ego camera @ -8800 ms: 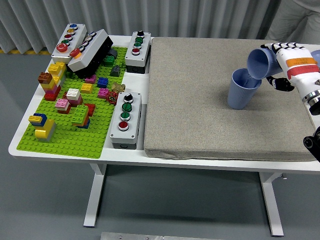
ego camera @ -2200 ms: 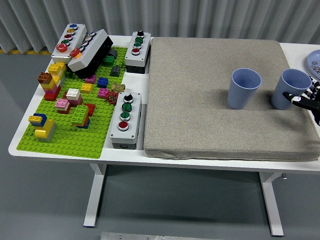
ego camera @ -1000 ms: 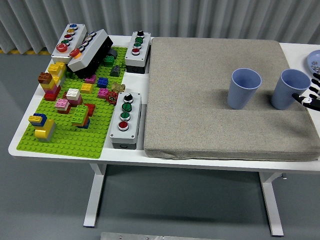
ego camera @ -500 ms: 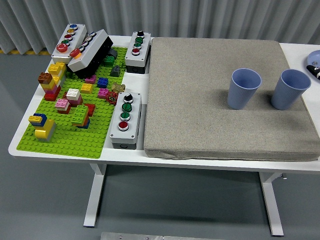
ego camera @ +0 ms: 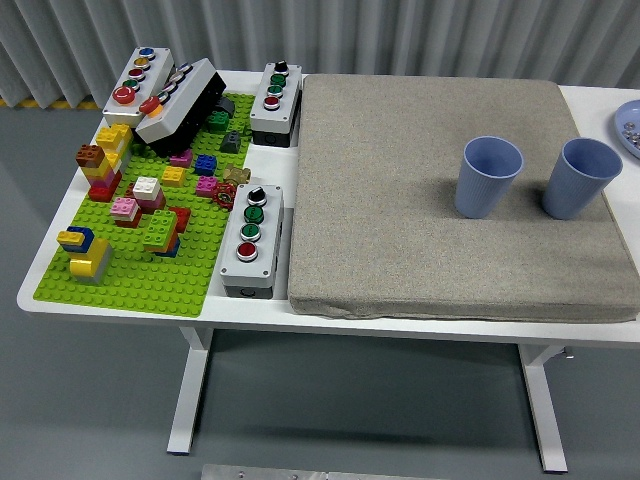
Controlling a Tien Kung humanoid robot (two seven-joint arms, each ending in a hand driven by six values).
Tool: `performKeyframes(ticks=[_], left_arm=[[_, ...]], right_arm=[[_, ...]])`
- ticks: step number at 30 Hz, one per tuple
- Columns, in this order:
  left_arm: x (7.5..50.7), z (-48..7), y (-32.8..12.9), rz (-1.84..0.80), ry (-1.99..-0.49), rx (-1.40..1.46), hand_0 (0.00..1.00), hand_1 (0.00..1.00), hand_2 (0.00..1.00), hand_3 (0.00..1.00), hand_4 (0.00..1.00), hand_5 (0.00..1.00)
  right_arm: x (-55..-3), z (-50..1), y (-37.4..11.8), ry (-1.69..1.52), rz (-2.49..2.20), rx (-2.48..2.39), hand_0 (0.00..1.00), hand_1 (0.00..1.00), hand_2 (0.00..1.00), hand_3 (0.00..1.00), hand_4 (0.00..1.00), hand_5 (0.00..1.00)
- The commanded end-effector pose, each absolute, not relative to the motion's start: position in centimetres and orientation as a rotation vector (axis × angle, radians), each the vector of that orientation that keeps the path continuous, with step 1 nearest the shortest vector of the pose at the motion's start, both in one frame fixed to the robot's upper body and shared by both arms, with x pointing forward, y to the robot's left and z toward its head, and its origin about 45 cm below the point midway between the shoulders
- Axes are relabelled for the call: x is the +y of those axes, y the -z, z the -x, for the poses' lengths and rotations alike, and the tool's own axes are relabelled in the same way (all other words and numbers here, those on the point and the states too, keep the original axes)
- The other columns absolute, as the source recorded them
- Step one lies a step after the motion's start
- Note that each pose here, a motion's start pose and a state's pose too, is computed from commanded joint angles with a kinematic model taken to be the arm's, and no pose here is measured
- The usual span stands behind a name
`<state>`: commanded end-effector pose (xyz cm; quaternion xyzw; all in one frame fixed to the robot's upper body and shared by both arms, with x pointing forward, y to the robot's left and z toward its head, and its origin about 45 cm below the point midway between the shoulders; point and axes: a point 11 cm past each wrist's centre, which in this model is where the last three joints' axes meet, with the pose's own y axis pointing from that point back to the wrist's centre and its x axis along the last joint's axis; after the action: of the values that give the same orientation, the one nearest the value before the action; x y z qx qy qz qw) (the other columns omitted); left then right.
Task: Pick cup pour cup place
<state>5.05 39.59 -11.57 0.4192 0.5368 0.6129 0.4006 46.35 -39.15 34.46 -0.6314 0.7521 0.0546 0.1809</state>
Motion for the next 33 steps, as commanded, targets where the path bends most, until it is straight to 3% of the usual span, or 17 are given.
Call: performKeyframes(ticks=[1,2,7,8,33], left_arm=[[39.6,-5.0,11.6,-1.060,-1.550,1.358,0.866,0.836,0.911,0.799,0.642,0.890],[39.6,-5.0,11.6,-1.059,-1.550,1.358,0.865,0.837,0.911,0.799,0.641,0.890],[39.5,-4.9,11.6,-1.061,-1.547,1.360,0.865,0.837,0.911,0.799,0.641,0.890],[39.5,-4.9,11.6,-1.061,-1.546,1.360,0.865,0.836,0.911,0.799,0.641,0.890],[39.4,-4.9,11.6,-1.061,-1.547,1.361,0.865,0.837,0.913,0.799,0.641,0.891]], right_arm=[[-39.0,-46.6,-34.2,-0.182,1.783,2.118,0.879,0.821,0.875,0.863,0.881,0.480],[-38.9,-46.7,-34.1,-0.193,1.782,2.116,0.900,0.836,0.891,0.887,0.904,0.849],[-38.6,-47.2,-33.2,-0.236,1.815,2.143,0.900,0.836,0.891,0.887,0.904,0.849],[-38.6,-47.2,-33.2,-0.231,1.811,2.148,0.900,0.834,0.894,0.889,0.903,0.998],[-39.3,-47.0,-32.7,-0.242,1.784,2.171,0.911,0.837,0.898,0.898,0.889,0.998]])
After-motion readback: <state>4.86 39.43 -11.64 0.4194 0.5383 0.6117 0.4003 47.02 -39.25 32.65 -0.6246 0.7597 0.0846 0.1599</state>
